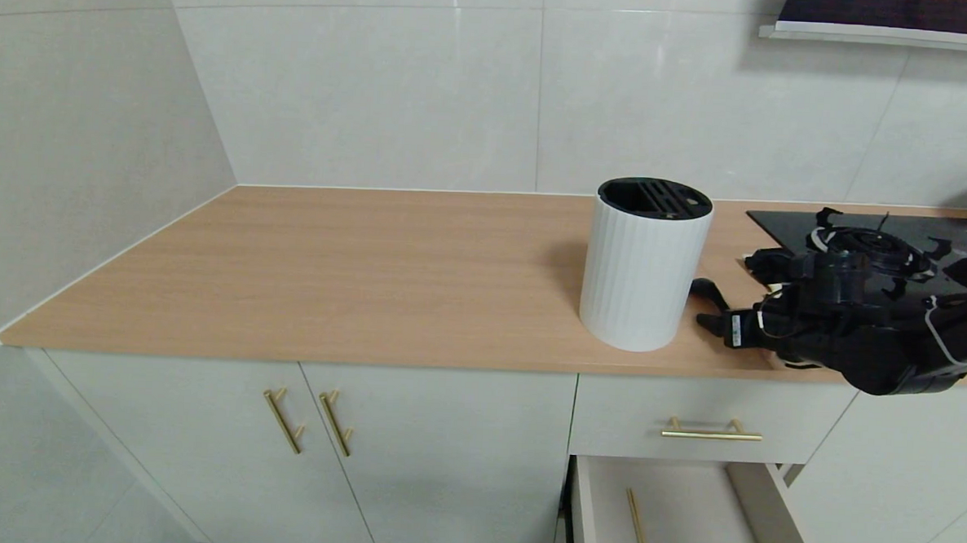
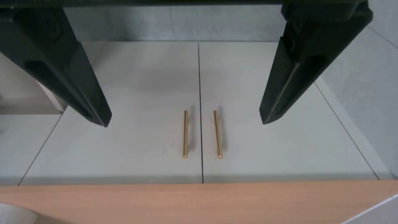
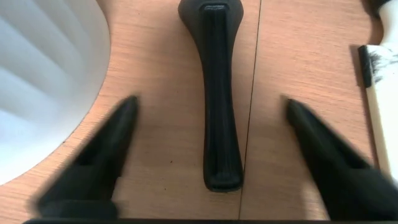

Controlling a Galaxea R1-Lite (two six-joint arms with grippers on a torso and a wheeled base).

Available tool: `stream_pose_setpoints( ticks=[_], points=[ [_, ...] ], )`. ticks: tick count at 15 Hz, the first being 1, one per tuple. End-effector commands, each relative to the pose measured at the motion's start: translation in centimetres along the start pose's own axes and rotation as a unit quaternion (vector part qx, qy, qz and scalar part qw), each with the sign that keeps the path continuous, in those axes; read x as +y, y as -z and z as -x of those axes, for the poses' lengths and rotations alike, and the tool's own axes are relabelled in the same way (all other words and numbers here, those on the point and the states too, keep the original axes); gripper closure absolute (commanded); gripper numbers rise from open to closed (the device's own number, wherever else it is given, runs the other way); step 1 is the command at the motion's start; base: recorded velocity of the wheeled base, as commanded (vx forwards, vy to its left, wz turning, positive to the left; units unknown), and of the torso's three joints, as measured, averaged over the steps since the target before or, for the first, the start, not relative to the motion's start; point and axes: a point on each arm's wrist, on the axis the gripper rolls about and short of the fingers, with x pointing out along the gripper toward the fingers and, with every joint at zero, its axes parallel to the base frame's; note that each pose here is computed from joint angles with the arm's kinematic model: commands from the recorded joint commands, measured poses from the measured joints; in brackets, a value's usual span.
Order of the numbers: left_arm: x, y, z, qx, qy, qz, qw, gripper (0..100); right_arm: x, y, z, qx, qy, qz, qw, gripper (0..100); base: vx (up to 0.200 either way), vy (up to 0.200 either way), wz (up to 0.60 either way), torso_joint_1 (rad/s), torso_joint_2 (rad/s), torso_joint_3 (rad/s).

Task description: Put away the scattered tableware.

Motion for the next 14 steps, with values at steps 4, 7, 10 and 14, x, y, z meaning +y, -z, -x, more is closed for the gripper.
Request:
stream_pose_setpoints(
  ticks=[4, 7, 10, 14],
  points=[
    [0.0, 0.0, 0.0, 0.0, 0.0, 0.0, 1.0, 0, 0.1, 0.5, -0.5, 0.007, -0.002, 0.0, 1.0, 100, 0.0, 0.0, 0.0, 0.0, 0.0, 0.0],
    [0.0, 0.0, 0.0, 0.0, 0.0, -0.001, 1.0, 0, 0.1, 0.4, -0.5, 0.006, 0.0, 0.0, 1.0, 100, 0.0, 0.0, 0.0, 0.0, 0.0, 0.0],
    [0.0, 0.0, 0.0, 0.0, 0.0, 0.0, 1.0, 0, 0.0, -0.3, -0.3, -0.003, 0.003, 0.0, 1.0, 100, 0.0, 0.0, 0.0, 0.0, 0.0, 0.0],
    [0.0, 0.0, 0.0, -0.001, 0.0, 0.0, 1.0, 0, 0.1, -2.8, 2.6, -0.026, 0.008, -0.026, 0.999, 100, 0.0, 0.0, 0.0, 0.0, 0.0, 0.0]
  ],
)
